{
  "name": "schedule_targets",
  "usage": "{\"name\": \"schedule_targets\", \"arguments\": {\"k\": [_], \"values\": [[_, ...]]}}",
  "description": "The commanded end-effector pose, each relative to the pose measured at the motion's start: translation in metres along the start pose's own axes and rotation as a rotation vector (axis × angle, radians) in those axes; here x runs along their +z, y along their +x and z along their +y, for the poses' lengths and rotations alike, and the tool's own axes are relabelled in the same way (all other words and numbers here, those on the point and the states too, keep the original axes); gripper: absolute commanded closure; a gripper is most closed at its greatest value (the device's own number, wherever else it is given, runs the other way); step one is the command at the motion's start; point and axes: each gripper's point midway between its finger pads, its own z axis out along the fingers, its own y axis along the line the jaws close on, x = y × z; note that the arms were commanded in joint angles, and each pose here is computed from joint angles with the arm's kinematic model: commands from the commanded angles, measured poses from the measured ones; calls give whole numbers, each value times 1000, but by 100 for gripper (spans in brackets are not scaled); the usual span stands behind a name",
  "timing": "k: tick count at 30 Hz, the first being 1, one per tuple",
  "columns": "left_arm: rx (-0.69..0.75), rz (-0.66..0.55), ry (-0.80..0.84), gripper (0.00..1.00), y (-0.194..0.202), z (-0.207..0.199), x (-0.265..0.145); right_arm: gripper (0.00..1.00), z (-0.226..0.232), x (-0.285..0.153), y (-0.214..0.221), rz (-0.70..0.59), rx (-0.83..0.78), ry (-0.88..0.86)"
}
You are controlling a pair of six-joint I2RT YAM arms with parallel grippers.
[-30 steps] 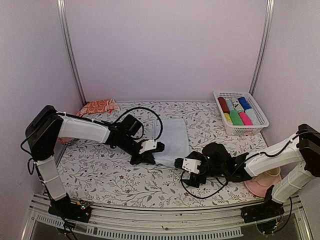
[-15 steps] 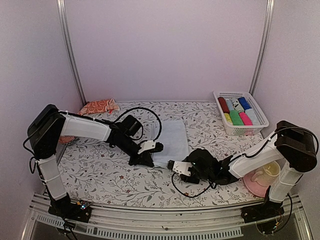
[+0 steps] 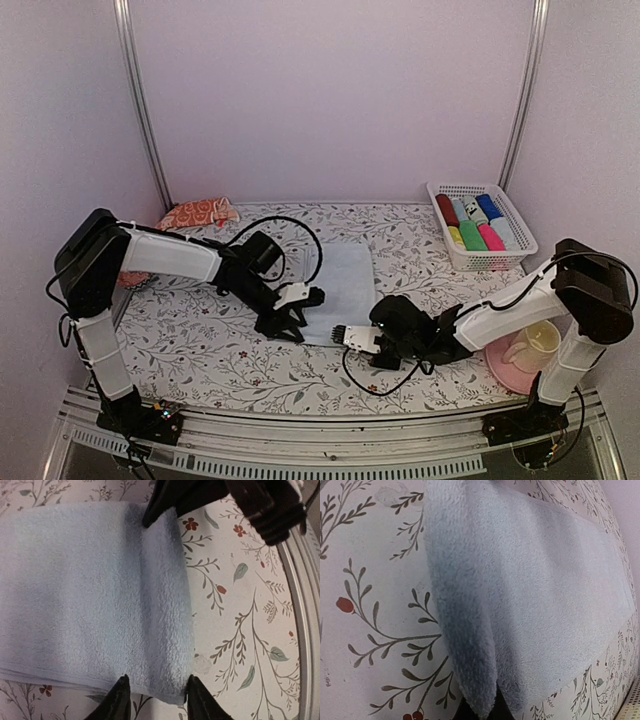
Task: Roll the towels
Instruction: Roll the towel at the center of the board.
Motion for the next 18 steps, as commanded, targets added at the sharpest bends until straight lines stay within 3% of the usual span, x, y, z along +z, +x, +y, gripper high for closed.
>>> {"name": "schedule_targets", "arguments": {"k": [1, 5, 18], "values": [[8, 27, -26, 47, 8, -1, -13, 98, 12, -11, -18, -17, 44, -130], [28, 9, -60, 35, 4, -2, -23, 98, 12, -17, -28, -21, 68, -200], [69, -13, -26, 27, 1, -12, -21, 98, 16, -10, -16, 86, 217, -430]]}}
